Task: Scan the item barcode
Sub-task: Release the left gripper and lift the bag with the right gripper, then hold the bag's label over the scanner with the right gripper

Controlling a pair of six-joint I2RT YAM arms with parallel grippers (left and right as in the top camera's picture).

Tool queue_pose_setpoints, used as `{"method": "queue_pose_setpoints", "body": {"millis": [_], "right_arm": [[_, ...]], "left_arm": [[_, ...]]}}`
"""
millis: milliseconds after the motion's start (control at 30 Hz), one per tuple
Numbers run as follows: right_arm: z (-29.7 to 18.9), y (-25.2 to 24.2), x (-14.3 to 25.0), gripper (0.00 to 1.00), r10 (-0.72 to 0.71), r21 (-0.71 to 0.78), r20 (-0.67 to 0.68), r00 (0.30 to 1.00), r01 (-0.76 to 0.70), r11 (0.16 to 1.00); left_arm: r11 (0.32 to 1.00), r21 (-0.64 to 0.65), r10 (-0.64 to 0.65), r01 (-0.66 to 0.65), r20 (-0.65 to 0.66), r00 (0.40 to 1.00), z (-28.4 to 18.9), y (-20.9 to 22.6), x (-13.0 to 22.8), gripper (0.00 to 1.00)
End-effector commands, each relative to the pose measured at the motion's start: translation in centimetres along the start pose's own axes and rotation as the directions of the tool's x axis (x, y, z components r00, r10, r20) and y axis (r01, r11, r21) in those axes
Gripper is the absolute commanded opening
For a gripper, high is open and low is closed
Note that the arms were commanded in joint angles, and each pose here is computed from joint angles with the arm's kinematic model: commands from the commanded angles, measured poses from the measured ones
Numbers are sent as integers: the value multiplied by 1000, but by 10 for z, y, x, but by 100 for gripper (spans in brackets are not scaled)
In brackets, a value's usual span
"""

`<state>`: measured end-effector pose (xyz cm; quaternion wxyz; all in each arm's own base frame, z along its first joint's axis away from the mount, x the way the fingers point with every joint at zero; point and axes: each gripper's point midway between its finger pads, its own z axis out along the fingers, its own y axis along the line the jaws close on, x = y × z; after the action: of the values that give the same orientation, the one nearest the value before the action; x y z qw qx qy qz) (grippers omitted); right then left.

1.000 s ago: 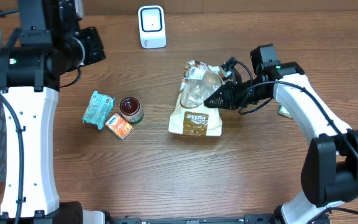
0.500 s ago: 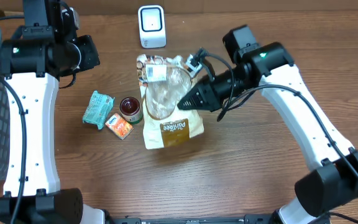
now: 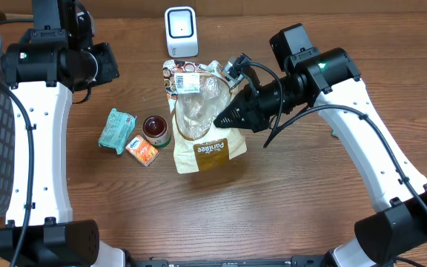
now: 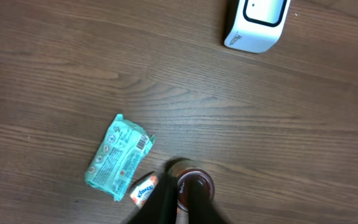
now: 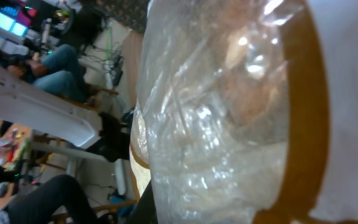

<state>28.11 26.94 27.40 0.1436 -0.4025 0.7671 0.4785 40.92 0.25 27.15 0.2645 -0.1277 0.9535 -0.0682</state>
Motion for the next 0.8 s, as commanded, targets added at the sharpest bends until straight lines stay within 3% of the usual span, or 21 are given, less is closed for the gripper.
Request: {"method": "queue_pose_setpoints", "body": {"millis": [0, 33, 67, 200, 333, 367, 400, 600, 767], "right_arm": [[-9, -12, -8, 4, 28, 131, 11, 1000, -29, 991], [-9, -23, -9, 4, 60, 193, 12, 998, -61, 979], [-10, -32, -10, 4, 87, 250, 18, 996, -88, 964], [-19, -78, -20, 4, 149, 546, 82, 985, -170, 821], [-33, -113, -43, 4, 64, 774, 144, 987, -153, 615], [-41, -130, -58, 4, -9, 867, 162, 987, -137, 480], [-46, -137, -67, 4, -47, 902, 171, 984, -137, 409], [-47, -181, -107, 4, -240, 991, 35, 970, -2, 137], [-57, -224, -130, 4, -318, 989, -92, 944, 49, -142]], "left_arm": [[1000, -19, 5, -5, -9, 1000, 3, 5, 1, 43], [1000, -19, 4, -5, -9, 1000, 3, 5, 1, 67], [1000, -19, 4, -5, -9, 1000, 3, 5, 1, 100], [1000, -19, 5, -5, -9, 1000, 3, 5, 1, 100], [1000, -19, 4, -5, -9, 1000, 3, 5, 1, 100], [1000, -19, 4, -5, -9, 1000, 3, 5, 1, 100], [1000, -19, 4, -5, -9, 1000, 3, 5, 1, 100], [1000, -19, 4, -5, -9, 1000, 3, 5, 1, 100], [1000, -19, 4, -5, -9, 1000, 3, 5, 1, 99]]}}
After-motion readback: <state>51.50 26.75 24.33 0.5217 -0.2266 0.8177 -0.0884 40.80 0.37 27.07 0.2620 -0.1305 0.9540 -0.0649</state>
